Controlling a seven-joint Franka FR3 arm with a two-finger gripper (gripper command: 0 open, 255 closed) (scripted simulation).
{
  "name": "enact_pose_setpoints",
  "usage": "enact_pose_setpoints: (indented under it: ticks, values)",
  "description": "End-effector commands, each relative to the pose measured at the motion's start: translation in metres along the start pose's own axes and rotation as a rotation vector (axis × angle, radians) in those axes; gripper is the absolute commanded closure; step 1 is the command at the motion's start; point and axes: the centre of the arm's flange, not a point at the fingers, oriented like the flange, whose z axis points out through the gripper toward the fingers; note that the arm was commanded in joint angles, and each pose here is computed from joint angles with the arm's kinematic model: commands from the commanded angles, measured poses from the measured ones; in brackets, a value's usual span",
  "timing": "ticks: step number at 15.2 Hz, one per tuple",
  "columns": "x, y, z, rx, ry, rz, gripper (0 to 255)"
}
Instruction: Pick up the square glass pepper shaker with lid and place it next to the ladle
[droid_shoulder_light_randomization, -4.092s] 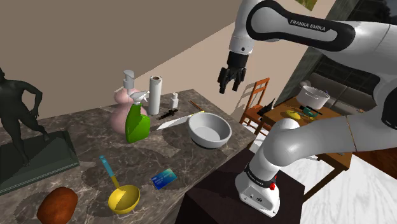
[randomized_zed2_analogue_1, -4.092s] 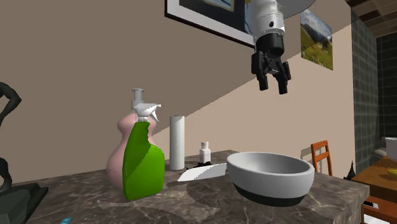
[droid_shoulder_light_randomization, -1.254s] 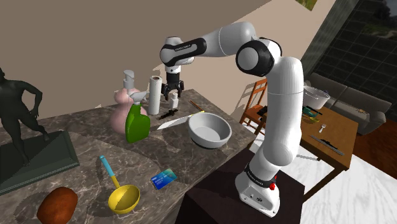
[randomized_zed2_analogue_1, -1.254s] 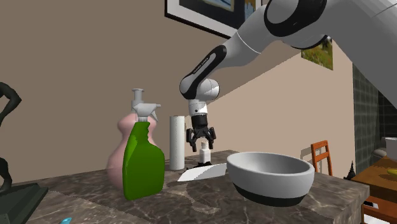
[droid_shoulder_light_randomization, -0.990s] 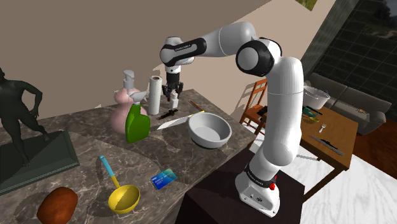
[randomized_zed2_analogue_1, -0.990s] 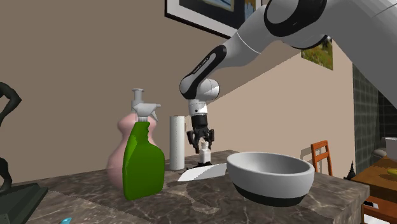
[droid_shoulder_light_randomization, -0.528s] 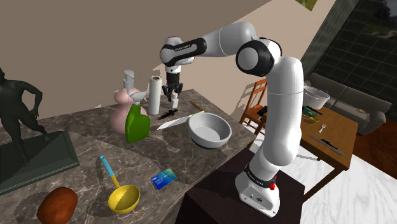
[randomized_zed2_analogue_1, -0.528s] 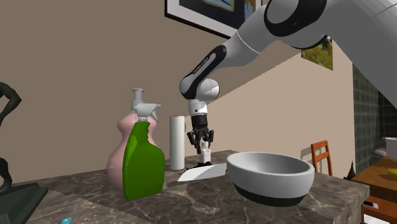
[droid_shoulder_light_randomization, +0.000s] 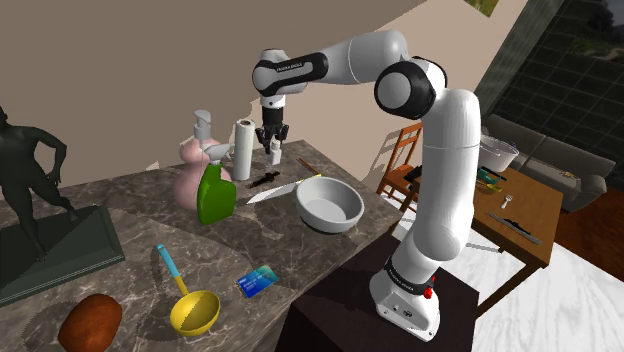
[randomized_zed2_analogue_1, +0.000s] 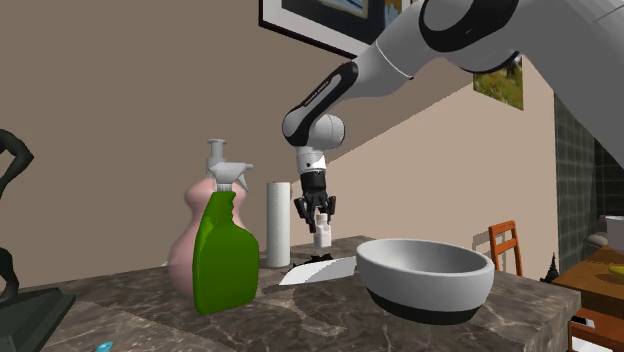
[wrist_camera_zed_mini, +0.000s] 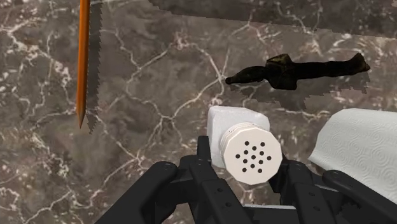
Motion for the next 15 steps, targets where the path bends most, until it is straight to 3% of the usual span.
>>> enact_pose_setpoints:
  ticks: [1, 15]
  values:
    - [-0.002, 0.001, -0.01, 0.0, 0.0, 0.0, 255]
    - [-0.018, 0.002, -0.082, 0.0, 0.0, 0.0, 255]
